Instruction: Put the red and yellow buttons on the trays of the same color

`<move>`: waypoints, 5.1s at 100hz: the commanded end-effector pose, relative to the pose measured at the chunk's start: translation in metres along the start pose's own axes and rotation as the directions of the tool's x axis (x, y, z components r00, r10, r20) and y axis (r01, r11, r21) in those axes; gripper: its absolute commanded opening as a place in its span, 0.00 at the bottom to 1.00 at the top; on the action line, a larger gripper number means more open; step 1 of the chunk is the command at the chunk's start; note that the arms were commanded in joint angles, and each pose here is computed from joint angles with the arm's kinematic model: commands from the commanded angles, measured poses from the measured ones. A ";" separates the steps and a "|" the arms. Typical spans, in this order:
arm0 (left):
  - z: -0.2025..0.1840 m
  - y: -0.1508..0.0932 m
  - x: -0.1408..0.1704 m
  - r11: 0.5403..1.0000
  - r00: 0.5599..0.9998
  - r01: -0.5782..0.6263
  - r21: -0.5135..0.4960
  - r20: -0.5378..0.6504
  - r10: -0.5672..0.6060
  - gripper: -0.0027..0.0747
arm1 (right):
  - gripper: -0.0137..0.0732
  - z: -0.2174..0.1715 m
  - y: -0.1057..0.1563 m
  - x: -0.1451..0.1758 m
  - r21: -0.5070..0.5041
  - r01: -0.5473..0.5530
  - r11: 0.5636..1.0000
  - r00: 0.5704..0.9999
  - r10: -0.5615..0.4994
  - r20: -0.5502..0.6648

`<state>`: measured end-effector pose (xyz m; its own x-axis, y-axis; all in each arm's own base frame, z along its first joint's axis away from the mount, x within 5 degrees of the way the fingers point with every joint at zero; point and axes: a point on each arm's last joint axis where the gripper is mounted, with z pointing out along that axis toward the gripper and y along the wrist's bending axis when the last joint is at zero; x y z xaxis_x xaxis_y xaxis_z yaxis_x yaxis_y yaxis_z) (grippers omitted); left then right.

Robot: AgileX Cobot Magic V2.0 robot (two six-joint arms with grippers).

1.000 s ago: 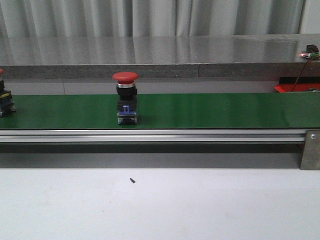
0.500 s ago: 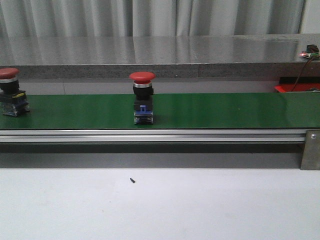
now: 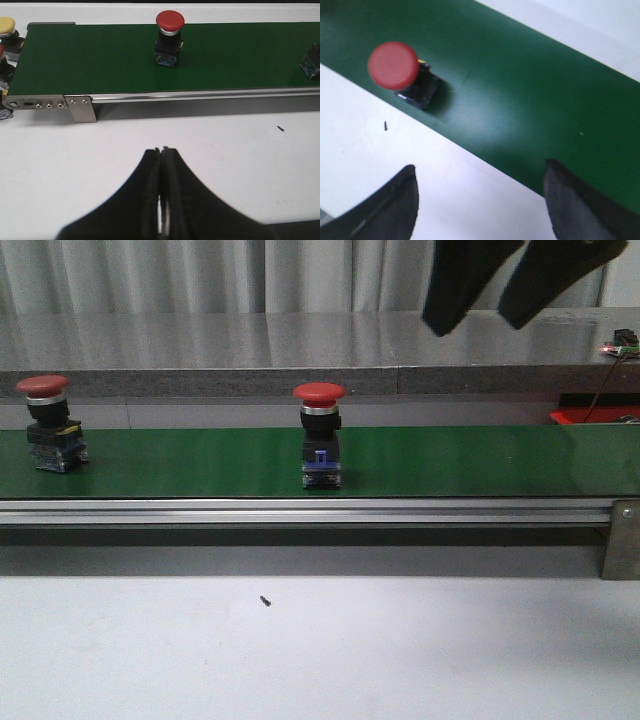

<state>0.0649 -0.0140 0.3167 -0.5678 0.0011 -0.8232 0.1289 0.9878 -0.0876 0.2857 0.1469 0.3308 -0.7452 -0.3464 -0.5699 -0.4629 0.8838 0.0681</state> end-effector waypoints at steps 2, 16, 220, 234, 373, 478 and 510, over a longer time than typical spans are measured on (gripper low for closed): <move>-0.005 -0.002 -0.012 1.000 0.997 0.005 0.016 0.079 -0.006 0.01 | 0.77 -0.007 0.014 -0.020 -0.035 0.063 0.997 0.998 -0.062 0.032; -0.005 -0.002 -0.012 1.000 0.997 0.005 0.016 0.079 -0.006 0.01 | 0.77 0.009 0.029 -0.033 -0.080 0.110 0.991 0.994 -0.111 -0.015; -0.005 -0.002 -0.012 1.000 0.997 0.005 0.016 0.079 -0.006 0.01 | 0.34 -0.003 -0.286 -0.010 0.397 -0.462 0.793 0.887 0.406 0.221; -0.005 -0.002 -0.012 1.000 0.997 0.005 0.016 0.079 -0.006 0.01 | 0.34 0.023 -0.302 -0.012 0.392 -0.463 0.795 0.886 0.432 0.170; -0.005 -0.002 -0.012 1.000 0.997 0.005 0.016 0.079 -0.006 0.01 | 0.88 -0.014 -0.221 -0.050 0.302 -0.336 0.892 0.942 0.318 0.109; -0.005 -0.002 -0.012 1.000 0.997 0.005 0.016 0.079 -0.006 0.01 | 0.88 0.033 -0.023 -0.039 -0.048 0.178 0.983 0.971 -0.183 -0.150; -0.005 -0.002 -0.012 1.000 0.997 0.005 0.016 0.079 -0.006 0.01 | 0.88 0.061 -0.016 -0.046 -0.053 0.183 0.982 0.978 -0.187 -0.094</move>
<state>0.0648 -0.0141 0.3166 -0.5692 0.0000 -0.8222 0.1296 0.9875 -0.0897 0.3552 0.1671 0.2855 -0.7315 -0.5561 -0.3945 -0.6142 0.7887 0.0272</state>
